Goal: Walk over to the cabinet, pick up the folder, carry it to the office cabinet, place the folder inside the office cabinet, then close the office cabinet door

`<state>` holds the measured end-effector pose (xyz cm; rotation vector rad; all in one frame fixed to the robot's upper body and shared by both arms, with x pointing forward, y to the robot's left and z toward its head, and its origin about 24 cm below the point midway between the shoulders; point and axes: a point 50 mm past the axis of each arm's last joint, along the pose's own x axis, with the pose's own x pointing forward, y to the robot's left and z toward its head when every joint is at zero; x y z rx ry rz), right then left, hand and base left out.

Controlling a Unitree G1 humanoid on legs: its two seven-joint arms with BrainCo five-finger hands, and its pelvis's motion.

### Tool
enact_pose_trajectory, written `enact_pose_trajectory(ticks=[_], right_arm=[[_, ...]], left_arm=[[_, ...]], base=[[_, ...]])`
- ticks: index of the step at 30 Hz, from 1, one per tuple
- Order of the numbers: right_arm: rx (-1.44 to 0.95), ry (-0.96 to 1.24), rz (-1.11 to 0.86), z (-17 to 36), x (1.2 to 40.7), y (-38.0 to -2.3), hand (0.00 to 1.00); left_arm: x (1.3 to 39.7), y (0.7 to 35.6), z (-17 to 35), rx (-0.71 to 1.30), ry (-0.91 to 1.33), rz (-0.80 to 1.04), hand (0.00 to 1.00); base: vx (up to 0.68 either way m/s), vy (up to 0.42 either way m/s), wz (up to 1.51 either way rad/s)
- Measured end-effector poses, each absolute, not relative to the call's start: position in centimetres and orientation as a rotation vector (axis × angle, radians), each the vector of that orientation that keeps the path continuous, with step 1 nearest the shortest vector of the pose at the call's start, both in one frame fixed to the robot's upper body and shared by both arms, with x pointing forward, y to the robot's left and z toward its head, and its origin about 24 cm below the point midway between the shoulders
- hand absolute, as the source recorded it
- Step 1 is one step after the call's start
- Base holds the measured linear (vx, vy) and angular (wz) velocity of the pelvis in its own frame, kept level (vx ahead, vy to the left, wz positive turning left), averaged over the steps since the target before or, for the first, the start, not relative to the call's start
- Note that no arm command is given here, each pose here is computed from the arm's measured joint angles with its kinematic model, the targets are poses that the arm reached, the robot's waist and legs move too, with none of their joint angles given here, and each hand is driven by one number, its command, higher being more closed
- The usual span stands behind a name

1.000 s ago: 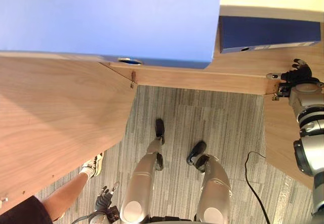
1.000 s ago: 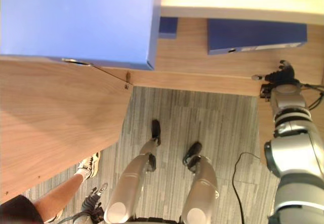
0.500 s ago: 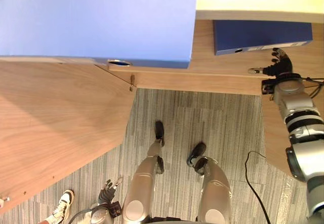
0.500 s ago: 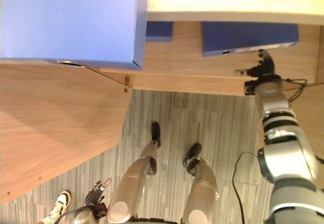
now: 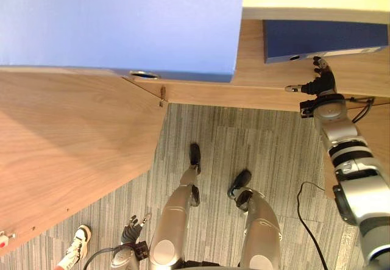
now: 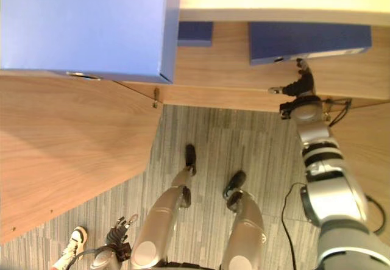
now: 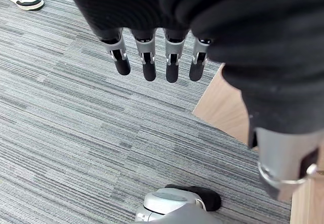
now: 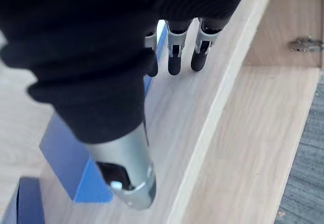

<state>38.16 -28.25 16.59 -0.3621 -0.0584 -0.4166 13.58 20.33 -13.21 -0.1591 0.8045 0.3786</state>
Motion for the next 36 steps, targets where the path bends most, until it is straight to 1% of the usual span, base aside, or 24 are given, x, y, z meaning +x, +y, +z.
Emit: enact_pose_trajectory(ticks=[3, 5, 7, 8, 10, 13, 17, 20, 24, 29, 31, 35, 36], right_arm=[[-0.26, 0.005, -0.423, 12.7, 37.1, -27.5, 0.0], [-0.177, 0.091, -0.395, 8.7, 35.7, -26.1, 0.0], [-0.131, 0.198, -0.361, 4.2, 33.5, -24.5, 0.0], [-0.119, 0.223, -0.356, 3.2, 32.9, -24.1, 0.0], [-0.052, 0.328, -0.358, -0.5, 30.1, -23.4, 0.0], [-0.012, 0.394, -0.338, -2.6, 28.4, -22.4, 0.0], [0.042, 0.396, -0.285, -2.8, 28.8, -20.6, 0.0], [0.053, 0.378, -0.256, -1.8, 30.6, -19.4, 0.0], [0.012, 0.333, -0.218, -0.1, 32.3, -18.5, 0.0], [-0.046, 0.363, -0.215, -0.4, 32.6, -18.4, 0.0], [-0.087, 0.336, -0.21, 0.6, 33.4, -18.3, 0.0], [-0.193, 0.216, -0.243, 4.7, 35.9, -19.6, 0.0], [-0.226, 0.163, -0.268, 6.6, 36.7, -20.3, 0.0]], left_arm=[[13.4, 20.4, -13.4, -0.159, 0.817, 0.39, 0.0], [13.1, 20.8, -13.5, -0.163, 0.828, 0.414, 0.0], [13.0, 21.3, -13.5, -0.16, 0.834, 0.437, 0.0], [12.9, 21.5, -13.5, -0.152, 0.84, 0.438, 0.0], [12.2, 22.0, -13.7, -0.144, 0.867, 0.463, 0.0], [12.0, 23.3, -13.5, -0.12, 0.862, 0.499, 0.0], [11.2, 24.9, -13.4, -0.115, 0.869, 0.563, 0.0], [10.4, 24.7, -14.0, -0.12, 0.913, 0.575, 0.0], [9.7, 24.1, -14.5, -0.126, 0.953, 0.579, 0.0], [9.8, 23.4, -14.6, -0.11, 0.961, 0.546, 0.0], [9.8, 23.3, -14.7, -0.109, 0.963, 0.545, 0.0], [9.8, 23.4, -14.6, -0.105, 0.955, 0.547, 0.0], [9.9, 23.4, -14.6, -0.103, 0.95, 0.547, 0.0]], base=[[0.0, -0.093, -0.19], [0.0, -0.093, -0.28], [0.0, -0.053, -0.23], [0.0, 0.016, -0.16], [0.0, 0.094, -0.15], [-0.01, 0.145, -0.01], [-0.04, 0.159, 0.05], [-0.06, 0.108, 0.13], [-0.1, 0.048, 0.11], [-0.08, -0.02, 0.14], [-0.07, -0.04, 0.08], [-0.05, -0.024, 0.05], [-0.05, 0.001, 0.05]])
